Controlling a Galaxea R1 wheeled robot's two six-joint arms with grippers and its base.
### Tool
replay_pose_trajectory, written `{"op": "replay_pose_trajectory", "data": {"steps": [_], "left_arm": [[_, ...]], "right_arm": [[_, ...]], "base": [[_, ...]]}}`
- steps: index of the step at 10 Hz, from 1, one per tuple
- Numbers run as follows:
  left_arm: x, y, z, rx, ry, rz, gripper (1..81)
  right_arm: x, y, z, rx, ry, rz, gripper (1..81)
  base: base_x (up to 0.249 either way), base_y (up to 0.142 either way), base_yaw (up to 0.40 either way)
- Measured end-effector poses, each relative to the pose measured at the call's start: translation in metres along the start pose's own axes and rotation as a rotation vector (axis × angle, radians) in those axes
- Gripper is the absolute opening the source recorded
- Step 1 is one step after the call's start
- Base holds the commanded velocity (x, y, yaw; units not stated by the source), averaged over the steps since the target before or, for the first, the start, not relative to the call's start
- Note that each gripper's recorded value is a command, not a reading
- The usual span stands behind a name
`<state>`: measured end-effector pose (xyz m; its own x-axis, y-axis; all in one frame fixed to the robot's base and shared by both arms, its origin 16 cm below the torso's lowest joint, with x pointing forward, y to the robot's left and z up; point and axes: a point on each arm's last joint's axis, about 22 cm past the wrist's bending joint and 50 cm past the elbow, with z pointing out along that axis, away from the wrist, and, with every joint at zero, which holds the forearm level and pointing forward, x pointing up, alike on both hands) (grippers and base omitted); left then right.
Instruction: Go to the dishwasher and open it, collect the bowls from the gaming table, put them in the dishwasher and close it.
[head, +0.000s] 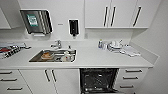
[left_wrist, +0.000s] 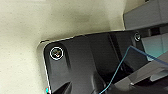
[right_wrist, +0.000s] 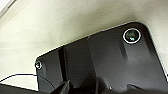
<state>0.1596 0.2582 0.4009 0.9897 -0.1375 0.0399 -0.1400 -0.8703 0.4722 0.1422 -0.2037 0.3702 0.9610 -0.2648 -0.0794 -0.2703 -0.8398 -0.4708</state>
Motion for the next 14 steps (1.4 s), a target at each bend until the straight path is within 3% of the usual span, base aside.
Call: {"op": "replay_pose_trajectory", "data": {"steps": [3, 5, 8, 11, 14], "left_arm": [[-0.004, 0.006, -0.014, 0.029, 0.036, 0.020, 81.1], [-0.003, 0.017, -0.013, 0.045, 0.065, 0.035, 81.1], [0.000, 0.023, -0.013, 0.095, 0.104, 0.052, 81.1], [-0.028, 0.043, -0.007, 0.089, 0.079, 0.042, 81.1], [-0.057, 0.038, -0.011, 0.121, 0.044, 0.022, 81.1]], "right_arm": [[-0.001, -0.017, -0.011, 0.010, 0.051, -0.028, 81.1], [-0.007, -0.019, -0.022, 0.007, 0.077, -0.046, 81.1], [-0.016, -0.028, -0.034, 0.010, 0.113, -0.073, 81.1], [-0.043, -0.019, -0.043, -0.008, 0.101, -0.062, 81.1], [-0.072, -0.025, -0.044, -0.017, 0.076, -0.051, 81.1]], "base": [[0.000, 0.000, 0.000], [0.000, 0.000, 0.000], [0.000, 0.000, 0.000], [0.000, 0.000, 0.000], [0.000, 0.000, 0.000]]}}
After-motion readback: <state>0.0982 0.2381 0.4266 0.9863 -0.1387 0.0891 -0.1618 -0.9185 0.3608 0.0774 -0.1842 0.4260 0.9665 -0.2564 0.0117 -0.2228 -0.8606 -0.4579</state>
